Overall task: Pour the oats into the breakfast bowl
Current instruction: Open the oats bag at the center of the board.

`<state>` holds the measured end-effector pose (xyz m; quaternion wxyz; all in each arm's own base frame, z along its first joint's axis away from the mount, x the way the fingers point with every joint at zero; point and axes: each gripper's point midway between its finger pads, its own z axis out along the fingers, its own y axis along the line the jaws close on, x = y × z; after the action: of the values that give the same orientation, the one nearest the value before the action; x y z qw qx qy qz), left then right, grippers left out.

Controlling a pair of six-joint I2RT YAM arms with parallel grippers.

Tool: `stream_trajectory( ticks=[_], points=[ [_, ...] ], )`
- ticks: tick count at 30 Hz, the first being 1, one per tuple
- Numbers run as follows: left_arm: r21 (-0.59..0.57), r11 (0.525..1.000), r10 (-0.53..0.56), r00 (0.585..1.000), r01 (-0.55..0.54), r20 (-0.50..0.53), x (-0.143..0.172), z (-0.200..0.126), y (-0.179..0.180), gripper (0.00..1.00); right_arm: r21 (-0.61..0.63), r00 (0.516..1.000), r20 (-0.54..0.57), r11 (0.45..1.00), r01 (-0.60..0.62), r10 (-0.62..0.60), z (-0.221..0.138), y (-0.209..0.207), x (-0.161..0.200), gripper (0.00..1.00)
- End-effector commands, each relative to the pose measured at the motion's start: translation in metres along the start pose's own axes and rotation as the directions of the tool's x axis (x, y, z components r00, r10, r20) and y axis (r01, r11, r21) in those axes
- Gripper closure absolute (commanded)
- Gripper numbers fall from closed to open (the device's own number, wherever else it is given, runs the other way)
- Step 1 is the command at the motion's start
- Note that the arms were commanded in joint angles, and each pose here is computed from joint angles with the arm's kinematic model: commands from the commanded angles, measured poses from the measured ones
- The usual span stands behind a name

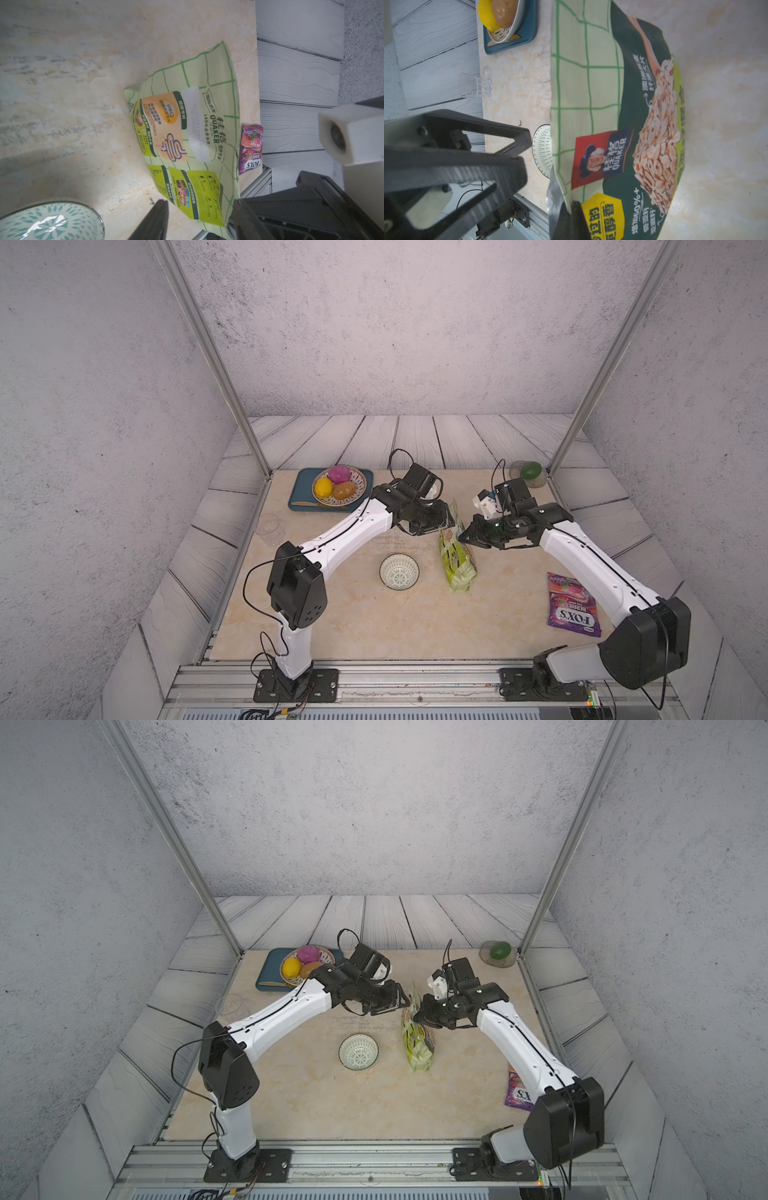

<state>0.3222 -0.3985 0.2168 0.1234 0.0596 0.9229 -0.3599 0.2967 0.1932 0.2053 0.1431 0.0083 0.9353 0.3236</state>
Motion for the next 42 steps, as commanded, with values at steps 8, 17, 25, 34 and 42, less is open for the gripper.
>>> stream_trajectory(
  ticks=[8,17,25,34,42],
  points=[
    [0.058,0.998,0.018,0.999,-0.015,-0.048,0.004,0.012,-0.016,0.58,-0.006,1.0,0.023,1.0,-0.021,0.021,0.001,0.001,-0.003,1.0],
    [0.049,0.999,0.006,0.997,-0.002,-0.081,0.01,0.021,-0.014,0.71,-0.002,0.998,0.057,0.999,-0.035,0.035,-0.006,0.003,-0.009,1.0],
    [0.011,1.0,-0.014,0.995,0.015,-0.099,0.017,0.024,-0.005,0.81,0.017,0.996,0.086,0.999,-0.033,0.032,-0.015,0.003,-0.011,1.0],
    [-0.005,1.0,-0.026,0.994,0.026,-0.105,0.017,0.031,-0.006,0.86,0.029,0.996,0.088,0.999,-0.033,0.031,-0.016,0.001,-0.008,1.0],
    [0.001,1.0,-0.026,0.993,0.026,-0.113,0.016,0.036,-0.009,0.8,0.044,0.996,0.087,0.999,-0.027,0.023,-0.016,-0.002,-0.007,1.0]
  ],
)
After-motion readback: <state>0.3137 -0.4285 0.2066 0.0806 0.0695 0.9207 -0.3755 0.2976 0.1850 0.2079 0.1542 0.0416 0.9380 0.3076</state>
